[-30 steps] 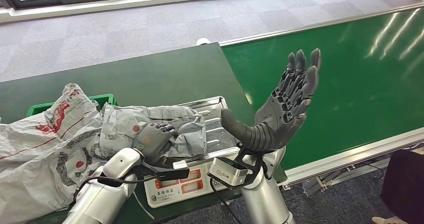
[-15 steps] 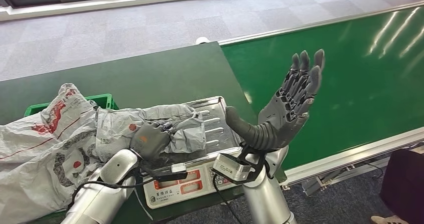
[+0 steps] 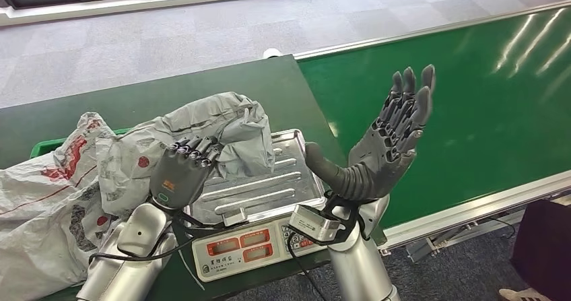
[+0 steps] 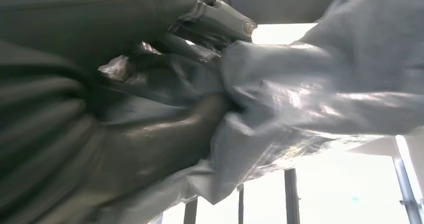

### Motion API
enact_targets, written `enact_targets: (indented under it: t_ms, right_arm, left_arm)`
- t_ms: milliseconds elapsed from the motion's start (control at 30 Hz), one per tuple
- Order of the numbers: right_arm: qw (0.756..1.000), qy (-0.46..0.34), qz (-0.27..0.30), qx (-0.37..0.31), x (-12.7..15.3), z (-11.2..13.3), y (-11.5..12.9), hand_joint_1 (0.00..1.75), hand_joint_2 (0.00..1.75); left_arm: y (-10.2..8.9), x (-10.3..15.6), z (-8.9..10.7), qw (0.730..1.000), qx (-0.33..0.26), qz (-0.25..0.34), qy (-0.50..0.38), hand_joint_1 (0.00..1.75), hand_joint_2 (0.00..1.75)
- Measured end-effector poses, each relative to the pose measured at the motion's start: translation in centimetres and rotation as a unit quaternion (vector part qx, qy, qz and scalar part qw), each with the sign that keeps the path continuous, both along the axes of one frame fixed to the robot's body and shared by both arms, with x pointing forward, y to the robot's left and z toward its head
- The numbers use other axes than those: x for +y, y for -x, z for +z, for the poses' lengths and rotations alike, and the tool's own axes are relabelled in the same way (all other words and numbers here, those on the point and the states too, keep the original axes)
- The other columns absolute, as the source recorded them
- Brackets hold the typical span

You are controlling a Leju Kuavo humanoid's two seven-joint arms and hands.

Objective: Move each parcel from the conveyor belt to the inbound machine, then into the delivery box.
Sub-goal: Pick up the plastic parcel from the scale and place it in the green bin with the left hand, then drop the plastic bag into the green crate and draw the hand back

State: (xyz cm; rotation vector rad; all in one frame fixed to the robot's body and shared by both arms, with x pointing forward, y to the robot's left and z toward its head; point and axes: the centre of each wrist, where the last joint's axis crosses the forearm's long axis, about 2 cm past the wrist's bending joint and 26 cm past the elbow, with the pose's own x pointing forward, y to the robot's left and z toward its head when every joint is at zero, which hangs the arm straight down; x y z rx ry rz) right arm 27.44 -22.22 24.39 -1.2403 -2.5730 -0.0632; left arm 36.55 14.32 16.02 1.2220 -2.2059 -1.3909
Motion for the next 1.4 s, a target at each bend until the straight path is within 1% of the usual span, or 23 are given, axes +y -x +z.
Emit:
enact_targets:
  t_ms: [133, 267, 333, 433, 467, 500, 667, 767, 800, 867, 933, 1000, 1100, 1233, 1300, 1400]
  right_arm:
    - [1.000, -0.005, -0.012, 0.009, -0.7, -0.5, 0.1, 0.00, 1.75]
    - [1.000, -0.006, -0.023, 0.017, -1.3, -1.0, 0.3, 0.00, 1.75]
    - [0.999, -0.007, -0.028, 0.021, -1.6, -1.2, 0.5, 0.00, 1.75]
    - [0.999, -0.008, -0.033, 0.027, -1.9, -1.5, 0.7, 0.00, 1.75]
    - [0.999, -0.008, -0.035, 0.028, -1.9, -1.6, 0.7, 0.00, 1.75]
    - [0.999, -0.008, -0.036, 0.028, -2.0, -1.6, 0.7, 0.00, 1.75]
    - [0.999, -0.009, -0.040, 0.031, -2.2, -1.8, 1.0, 0.00, 1.75]
    - [0.999, -0.011, -0.041, 0.032, -2.3, -1.9, 1.0, 0.00, 1.75]
    - [0.999, -0.012, -0.041, 0.032, -2.3, -1.9, 1.0, 0.00, 1.75]
    - [0.999, -0.013, -0.042, 0.032, -2.4, -1.9, 1.0, 0.00, 1.75]
    - [0.998, -0.013, -0.042, 0.033, -2.4, -2.0, 1.1, 0.00, 1.75]
    - [0.998, -0.014, -0.042, 0.035, -2.4, -2.1, 1.1, 0.00, 1.75]
    - [0.998, -0.013, -0.044, 0.036, -2.5, -2.2, 1.2, 0.00, 1.75]
    - [0.998, -0.012, -0.045, 0.036, -2.6, -2.2, 1.2, 0.00, 1.75]
    - [0.998, -0.009, -0.047, 0.037, -2.6, -2.2, 1.2, 0.00, 1.75]
    - [0.998, -0.003, -0.051, 0.041, -2.6, -2.2, 1.2, 0.00, 1.75]
  left_arm:
    - [0.9, 1.0, 3.8, 0.994, -0.081, 0.045, 0.060, 1.75, 1.75]
    - [1.3, 2.8, 6.2, 0.984, -0.130, 0.074, 0.096, 1.75, 1.75]
    - [0.9, 4.5, 7.8, 0.975, -0.145, 0.122, 0.116, 1.75, 1.75]
    - [-0.2, 6.1, 11.2, 0.948, -0.158, 0.226, 0.160, 1.75, 1.75]
    - [-0.3, 6.3, 11.8, 0.943, -0.165, 0.242, 0.161, 1.75, 1.75]
    - [-0.3, 6.4, 12.0, 0.942, -0.172, 0.245, 0.153, 1.75, 1.75]
    - [0.0, 7.9, 11.3, 0.949, -0.182, 0.238, 0.100, 1.75, 1.75]
    - [0.2, 8.5, 10.2, 0.951, -0.162, 0.253, 0.071, 1.62, 1.75]
    - [0.2, 8.6, 9.4, 0.952, -0.143, 0.265, 0.051, 1.58, 1.75]
    - [-0.2, 9.0, 7.3, 0.955, -0.084, 0.285, -0.007, 1.55, 1.75]
    - [-1.4, 10.3, 5.3, 0.955, -0.014, 0.289, -0.069, 1.55, 1.75]
    - [-2.6, 11.9, 3.6, 0.948, 0.045, 0.297, -0.100, 1.55, 1.75]
    - [-3.5, 13.6, 1.8, 0.934, 0.102, 0.329, -0.098, 1.57, 1.75]
    - [-3.7, 14.2, 0.2, 0.920, 0.146, 0.352, -0.089, 1.75, 1.75]
    - [-3.8, 14.5, -0.5, 0.908, 0.183, 0.367, -0.087, 1.75, 1.75]
    - [-3.7, 15.6, -1.9, 0.882, 0.253, 0.388, -0.084, 1.75, 1.75]
